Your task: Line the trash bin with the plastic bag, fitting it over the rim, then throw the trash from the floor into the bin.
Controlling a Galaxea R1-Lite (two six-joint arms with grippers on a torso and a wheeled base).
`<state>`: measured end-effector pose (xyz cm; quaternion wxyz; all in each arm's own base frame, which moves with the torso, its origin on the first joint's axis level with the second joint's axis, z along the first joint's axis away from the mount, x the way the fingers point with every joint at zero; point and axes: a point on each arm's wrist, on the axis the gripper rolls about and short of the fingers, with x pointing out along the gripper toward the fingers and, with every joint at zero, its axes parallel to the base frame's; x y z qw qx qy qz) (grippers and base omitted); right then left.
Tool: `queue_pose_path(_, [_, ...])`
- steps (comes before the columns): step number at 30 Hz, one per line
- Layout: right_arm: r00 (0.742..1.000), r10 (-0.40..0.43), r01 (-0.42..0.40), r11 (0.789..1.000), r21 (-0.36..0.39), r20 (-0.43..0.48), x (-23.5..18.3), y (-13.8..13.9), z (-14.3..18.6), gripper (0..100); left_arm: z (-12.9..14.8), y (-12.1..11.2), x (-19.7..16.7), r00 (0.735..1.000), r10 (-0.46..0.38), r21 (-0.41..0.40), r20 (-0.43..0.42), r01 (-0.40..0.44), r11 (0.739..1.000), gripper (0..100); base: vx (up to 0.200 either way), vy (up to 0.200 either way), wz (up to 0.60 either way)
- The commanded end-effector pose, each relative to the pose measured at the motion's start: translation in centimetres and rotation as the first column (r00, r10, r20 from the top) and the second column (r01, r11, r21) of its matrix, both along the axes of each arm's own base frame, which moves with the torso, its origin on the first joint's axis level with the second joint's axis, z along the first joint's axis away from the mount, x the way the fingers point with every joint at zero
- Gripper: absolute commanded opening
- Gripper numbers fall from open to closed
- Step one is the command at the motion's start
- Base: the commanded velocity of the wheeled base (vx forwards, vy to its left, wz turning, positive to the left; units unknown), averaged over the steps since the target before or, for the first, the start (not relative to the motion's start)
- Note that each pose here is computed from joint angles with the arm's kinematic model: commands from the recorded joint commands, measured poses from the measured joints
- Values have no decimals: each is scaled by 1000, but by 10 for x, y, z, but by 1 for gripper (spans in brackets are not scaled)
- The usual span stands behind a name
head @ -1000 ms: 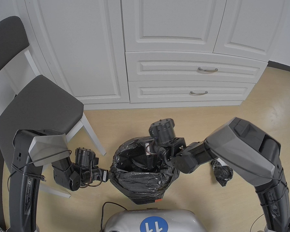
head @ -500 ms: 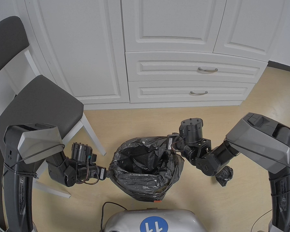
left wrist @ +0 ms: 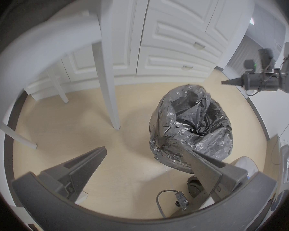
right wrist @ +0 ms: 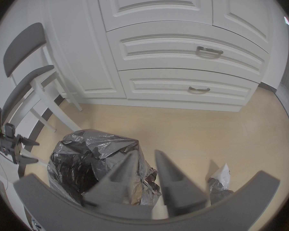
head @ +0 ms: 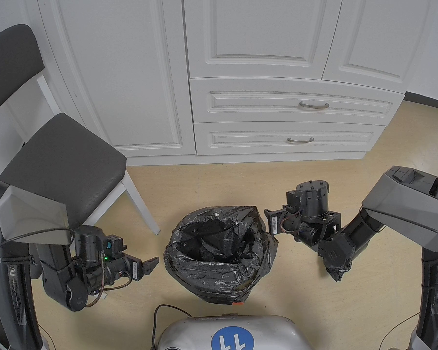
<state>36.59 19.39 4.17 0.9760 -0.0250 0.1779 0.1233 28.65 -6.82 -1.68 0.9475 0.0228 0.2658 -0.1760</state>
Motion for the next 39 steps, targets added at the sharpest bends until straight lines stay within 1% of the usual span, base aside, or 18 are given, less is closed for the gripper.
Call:
queue_pose_path(1, [998,30,-32,999,-32,-63,4,-31,-12,100,1,13,-48,998,10,23,-60,-9,1000,100,0,0,0])
queue_pose_path(5, [987,109,-110,994,-3,-117,3,-49,-21,100,12,16,-56,999,22,26,-44,-21,999,100,0,0,0])
queue_pose_path(9, [980,135,-146,987,-64,-145,2,-67,-32,100,16,14,-58,998,58,54,-25,-57,997,100,0,0,0])
queue_pose_path(10, [979,139,-151,986,-75,-148,1,-70,-33,0,16,13,-59,998,62,58,-25,-60,996,100,0,0,0])
queue_pose_path(13, [968,178,-195,977,-85,-175,-2,-78,-39,0,16,14,-62,998,61,63,-33,-58,996,100,0,0,0])
queue_pose_path(14, [966,188,-204,975,-83,-176,-2,-78,-40,0,15,14,-62,997,62,65,-36,-59,996,100,0,0,0])
queue_pose_path(16, [952,236,-252,966,-62,-193,-1,-79,-49,0,16,14,-63,997,62,64,-35,-60,996,100,0,0,0])
queue_pose_path(19, [946,252,-267,963,-48,-206,3,-75,-59,0,16,14,-63,997,63,64,-37,-60,996,100,0,0,0])
queue_pose_path(23, [943,246,-255,967,-10,-226,7,-70,-69,0,16,14,-63,997,65,66,-36,-62,996,100,0,0,0])
queue_pose_path(24, [936,264,-267,964,19,-232,8,-69,-70,0,15,15,-64,997,66,66,-41,-63,996,100,0,0,0])
queue_pose_path(26, [920,313,-308,949,58,-237,7,-73,-71,0,15,16,-66,996,67,67,-50,-64,996,100,0,0,0])
queue_pose_path(28, [905,355,-345,935,85,-233,6,-76,-70,0,15,17,-67,996,71,69,-54,-67,995,100,0,0,0])
queue_pose_path(30, [900,368,-356,930,92,-235,6,-79,-70,0,15,17,-67,996,74,69,-56,-70,995,100,0,0,0])
queue_pose_path(31, [898,381,-368,925,96,-222,7,-80,-68,100,15,18,-67,996,75,69,-54,-71,995,100,0,0,0])
queue_pose_path(33, [903,380,-366,925,107,-199,8,-81,-67,100,14,19,-67,995,80,70,-57,-76,995,100,0,0,0])
queue_pose_path(36, [905,379,-361,925,120,-194,9,-85,-73,100,14,19,-68,995,78,71,-60,-74,995,100,0,0,0])
queue_pose_path(38, [892,404,-380,913,147,-203,10,-91,-78,100,14,19,-68,995,78,71,-63,-74,995,100,0,0,0])
queue_pose_path(39, [882,426,-398,902,164,-203,10,-92,-79,100,14,19,-69,995,78,72,-64,-74,995,100,0,0,0])
